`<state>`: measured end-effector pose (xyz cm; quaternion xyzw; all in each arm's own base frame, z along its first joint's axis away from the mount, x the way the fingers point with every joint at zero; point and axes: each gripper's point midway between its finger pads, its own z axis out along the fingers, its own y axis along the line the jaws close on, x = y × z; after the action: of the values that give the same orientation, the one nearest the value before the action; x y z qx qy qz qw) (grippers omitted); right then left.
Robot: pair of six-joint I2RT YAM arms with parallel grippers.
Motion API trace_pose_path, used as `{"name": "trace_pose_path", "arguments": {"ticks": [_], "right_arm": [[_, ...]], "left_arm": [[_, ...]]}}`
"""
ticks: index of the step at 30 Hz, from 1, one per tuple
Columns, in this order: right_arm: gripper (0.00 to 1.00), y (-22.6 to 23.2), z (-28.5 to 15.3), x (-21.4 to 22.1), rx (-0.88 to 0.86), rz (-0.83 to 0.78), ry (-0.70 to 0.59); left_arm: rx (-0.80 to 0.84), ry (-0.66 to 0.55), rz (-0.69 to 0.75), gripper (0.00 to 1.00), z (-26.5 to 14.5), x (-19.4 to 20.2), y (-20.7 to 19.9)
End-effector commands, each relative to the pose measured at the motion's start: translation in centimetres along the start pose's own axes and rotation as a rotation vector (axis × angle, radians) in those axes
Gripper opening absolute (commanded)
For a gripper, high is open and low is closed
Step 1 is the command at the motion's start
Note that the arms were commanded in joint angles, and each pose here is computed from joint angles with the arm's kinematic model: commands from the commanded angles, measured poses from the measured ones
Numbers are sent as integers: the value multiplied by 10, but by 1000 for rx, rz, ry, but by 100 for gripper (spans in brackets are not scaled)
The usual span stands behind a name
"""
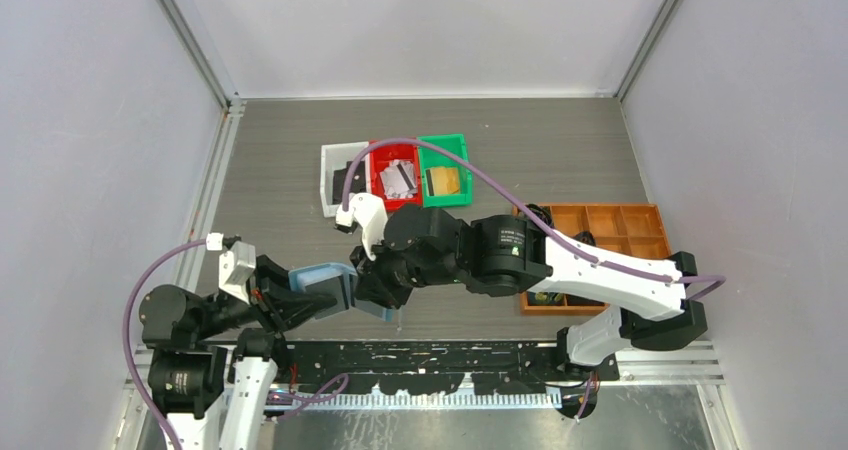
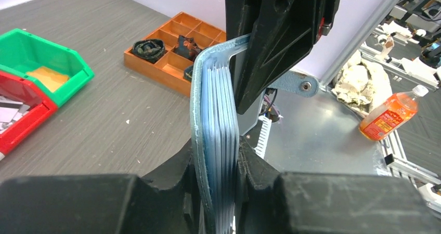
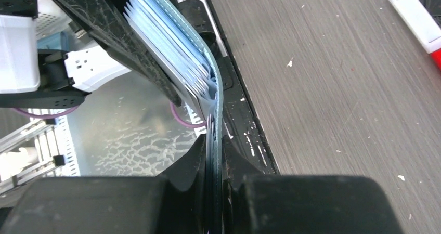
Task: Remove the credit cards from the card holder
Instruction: Remove the credit card from the card holder.
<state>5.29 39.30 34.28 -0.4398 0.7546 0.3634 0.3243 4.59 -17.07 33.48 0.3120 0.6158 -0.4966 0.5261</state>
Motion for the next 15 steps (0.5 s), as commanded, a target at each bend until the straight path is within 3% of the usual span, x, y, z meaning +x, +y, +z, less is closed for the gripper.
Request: {"name": "trace_pose_path", "arguments": {"ticks": [1, 4, 5, 10, 15], "right_arm": [[2, 19, -21, -31, -125, 14, -133], [2, 19, -20, -30, -134, 22, -134], [6, 17, -19, -30, -136, 28, -137], [53, -13, -17, -42, -105, 157, -192], [72, -77, -58, -82, -29, 395, -456]], "left_arm": [[-1, -19, 40, 15, 0, -11, -3], [-11, -27, 40, 8, 1, -12, -1], [-9, -25, 35, 5, 1, -12, -1], [-77, -28, -22, 0, 3, -16, 14], [-344, -38, -26, 0, -3, -21, 67]]}}
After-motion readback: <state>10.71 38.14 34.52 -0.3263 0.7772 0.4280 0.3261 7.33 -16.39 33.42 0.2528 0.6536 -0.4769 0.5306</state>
